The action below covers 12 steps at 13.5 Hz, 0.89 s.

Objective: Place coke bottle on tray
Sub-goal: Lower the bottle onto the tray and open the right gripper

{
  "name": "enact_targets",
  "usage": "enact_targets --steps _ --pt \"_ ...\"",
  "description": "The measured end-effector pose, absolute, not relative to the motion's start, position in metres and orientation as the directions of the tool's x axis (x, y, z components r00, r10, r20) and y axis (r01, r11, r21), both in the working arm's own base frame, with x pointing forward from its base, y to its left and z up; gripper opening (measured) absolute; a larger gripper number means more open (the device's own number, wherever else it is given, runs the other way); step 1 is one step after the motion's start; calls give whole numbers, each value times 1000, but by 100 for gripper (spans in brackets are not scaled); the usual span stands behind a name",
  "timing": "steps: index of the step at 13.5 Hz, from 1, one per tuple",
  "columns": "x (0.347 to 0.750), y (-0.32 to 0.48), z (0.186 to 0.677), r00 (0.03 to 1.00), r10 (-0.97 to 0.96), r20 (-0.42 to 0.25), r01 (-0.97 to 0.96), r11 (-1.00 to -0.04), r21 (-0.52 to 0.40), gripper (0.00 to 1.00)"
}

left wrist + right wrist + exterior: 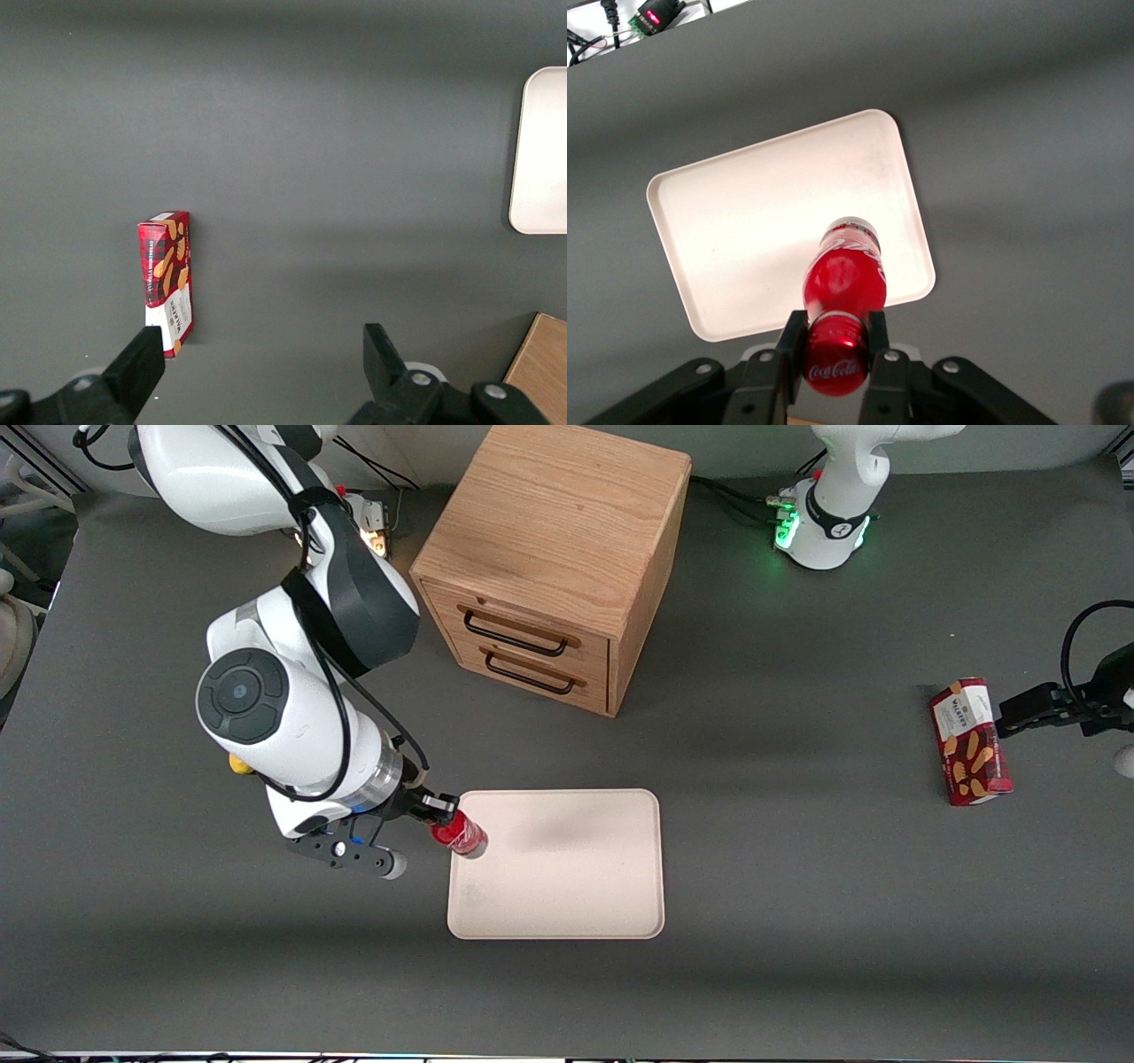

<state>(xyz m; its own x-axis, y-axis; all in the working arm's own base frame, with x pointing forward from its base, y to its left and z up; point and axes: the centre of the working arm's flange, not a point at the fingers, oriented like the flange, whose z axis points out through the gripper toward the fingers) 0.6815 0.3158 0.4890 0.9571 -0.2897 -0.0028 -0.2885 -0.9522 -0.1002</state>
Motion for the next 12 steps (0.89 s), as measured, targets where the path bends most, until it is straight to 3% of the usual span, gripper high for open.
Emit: enact_targets --steps 7,12 --pt "708 319 378 953 -301 -34 -302 -953 -37 31" --pt "715 315 351 950 -310 -24 -311 -950 -29 31"
